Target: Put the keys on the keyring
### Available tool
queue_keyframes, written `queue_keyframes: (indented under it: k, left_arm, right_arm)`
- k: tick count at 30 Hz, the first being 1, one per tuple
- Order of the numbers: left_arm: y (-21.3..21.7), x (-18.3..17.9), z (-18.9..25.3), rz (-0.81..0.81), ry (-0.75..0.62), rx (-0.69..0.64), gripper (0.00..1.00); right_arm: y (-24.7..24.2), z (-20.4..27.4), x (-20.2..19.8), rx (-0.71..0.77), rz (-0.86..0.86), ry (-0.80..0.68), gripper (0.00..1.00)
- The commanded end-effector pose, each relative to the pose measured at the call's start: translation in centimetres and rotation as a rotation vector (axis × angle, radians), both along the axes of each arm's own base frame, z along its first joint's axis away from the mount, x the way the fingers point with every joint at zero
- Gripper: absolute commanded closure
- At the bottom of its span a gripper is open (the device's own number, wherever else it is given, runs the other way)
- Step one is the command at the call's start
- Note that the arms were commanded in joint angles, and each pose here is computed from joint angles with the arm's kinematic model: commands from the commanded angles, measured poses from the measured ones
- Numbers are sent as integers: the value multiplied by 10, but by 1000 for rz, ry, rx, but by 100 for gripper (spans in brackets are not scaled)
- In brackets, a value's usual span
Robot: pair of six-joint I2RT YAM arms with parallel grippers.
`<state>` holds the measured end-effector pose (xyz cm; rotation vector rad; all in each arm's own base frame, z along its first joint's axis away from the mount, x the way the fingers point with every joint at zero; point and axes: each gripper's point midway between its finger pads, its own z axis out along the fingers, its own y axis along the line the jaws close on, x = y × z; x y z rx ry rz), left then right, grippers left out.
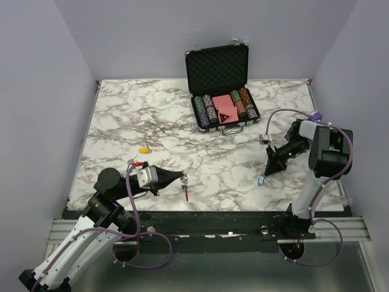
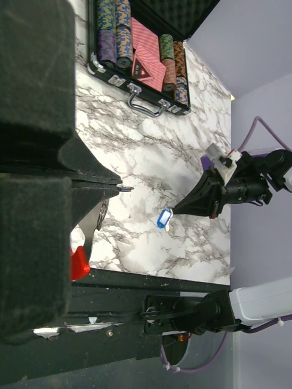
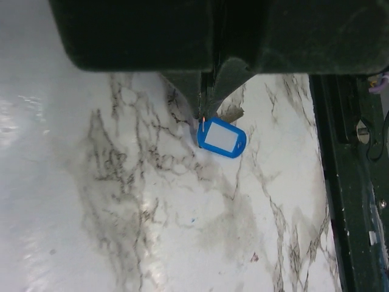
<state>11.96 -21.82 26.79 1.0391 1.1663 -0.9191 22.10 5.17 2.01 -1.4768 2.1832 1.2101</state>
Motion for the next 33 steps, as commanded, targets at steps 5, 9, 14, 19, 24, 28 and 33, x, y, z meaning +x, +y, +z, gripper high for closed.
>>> queue_keyframes:
  k: [5, 9, 14, 19, 24, 28, 33]
  left_arm:
    - [1, -5, 19, -16, -63, -42, 100]
    - [0, -2, 30, -11, -78, -92, 100]
    - [-8, 5, 62, -16, -84, -155, 100]
    - [-14, 22, 90, 18, -134, -160, 100]
    - [-17, 36, 97, 51, -176, -144, 100]
    - [-20, 39, 98, 48, -185, -158, 100]
    - [-25, 46, 78, 45, -185, -110, 100]
  right_arm:
    - [20, 96, 44, 107, -121, -169, 99]
    - [41, 145, 49, 126, -112, -292, 99]
    - [108, 223, 39, 299, -20, -405, 99]
    - [173, 274, 26, 459, 11, -400, 99]
    - [212, 305, 24, 464, 93, -545, 99]
    - [231, 303, 15, 437, 232, -563, 99]
    - [245, 291, 7, 398, 290, -579, 99]
